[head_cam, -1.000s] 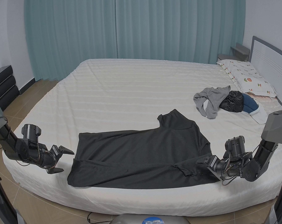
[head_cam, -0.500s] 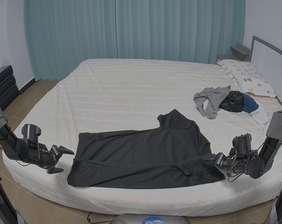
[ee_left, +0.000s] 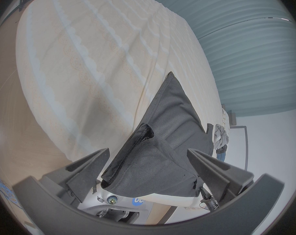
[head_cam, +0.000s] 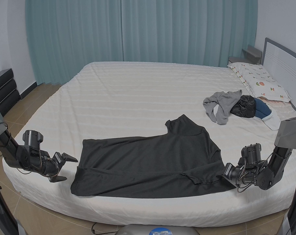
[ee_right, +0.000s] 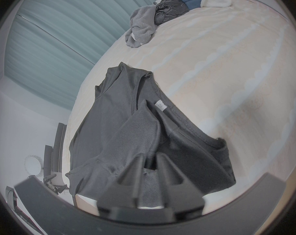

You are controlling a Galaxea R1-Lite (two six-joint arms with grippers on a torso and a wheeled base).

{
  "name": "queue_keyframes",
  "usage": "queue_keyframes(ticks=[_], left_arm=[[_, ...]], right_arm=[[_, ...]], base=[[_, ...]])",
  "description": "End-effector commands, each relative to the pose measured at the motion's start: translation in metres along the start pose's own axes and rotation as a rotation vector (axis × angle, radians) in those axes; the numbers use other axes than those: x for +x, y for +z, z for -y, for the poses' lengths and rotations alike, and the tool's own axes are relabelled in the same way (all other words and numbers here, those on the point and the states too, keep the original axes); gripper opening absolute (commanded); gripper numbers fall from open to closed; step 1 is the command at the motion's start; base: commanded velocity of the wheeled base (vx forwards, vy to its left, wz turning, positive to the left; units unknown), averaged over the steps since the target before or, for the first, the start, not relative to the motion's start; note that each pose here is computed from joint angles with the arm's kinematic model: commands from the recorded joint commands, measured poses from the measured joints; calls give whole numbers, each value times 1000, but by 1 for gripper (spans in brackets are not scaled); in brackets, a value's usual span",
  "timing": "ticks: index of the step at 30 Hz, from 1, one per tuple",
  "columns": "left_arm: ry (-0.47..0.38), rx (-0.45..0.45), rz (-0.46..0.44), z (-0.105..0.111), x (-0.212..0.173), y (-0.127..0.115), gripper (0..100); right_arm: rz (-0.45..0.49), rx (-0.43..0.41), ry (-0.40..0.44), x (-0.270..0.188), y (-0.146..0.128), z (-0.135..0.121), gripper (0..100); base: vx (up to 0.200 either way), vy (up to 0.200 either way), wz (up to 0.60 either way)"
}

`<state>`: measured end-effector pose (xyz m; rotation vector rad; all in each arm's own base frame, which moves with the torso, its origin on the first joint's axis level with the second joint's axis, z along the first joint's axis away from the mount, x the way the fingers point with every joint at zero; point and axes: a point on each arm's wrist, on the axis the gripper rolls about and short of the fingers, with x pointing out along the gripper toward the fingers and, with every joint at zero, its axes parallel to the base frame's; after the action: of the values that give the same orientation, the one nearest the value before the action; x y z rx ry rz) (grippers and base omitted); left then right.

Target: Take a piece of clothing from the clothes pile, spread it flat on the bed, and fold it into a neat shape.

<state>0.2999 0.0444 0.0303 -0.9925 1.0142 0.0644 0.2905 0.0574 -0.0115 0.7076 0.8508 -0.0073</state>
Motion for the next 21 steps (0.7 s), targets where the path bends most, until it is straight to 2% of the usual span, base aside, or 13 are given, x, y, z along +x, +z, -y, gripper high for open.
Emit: queue_keyframes(ticks=[1, 10, 21], left_arm=[[0, -1, 0, 0, 0, 0, 100], [1, -2, -1, 0, 0, 0, 100], [1, 0, -1, 0, 0, 0, 100]], right_arm=[[-7, 1, -8, -1, -2, 2, 0], [8, -4, 36, -20, -2, -8, 0], [2, 8, 173, -63, 3, -29, 0]], base=[[0, 0, 0], [0, 0, 0], [0, 0, 0]])
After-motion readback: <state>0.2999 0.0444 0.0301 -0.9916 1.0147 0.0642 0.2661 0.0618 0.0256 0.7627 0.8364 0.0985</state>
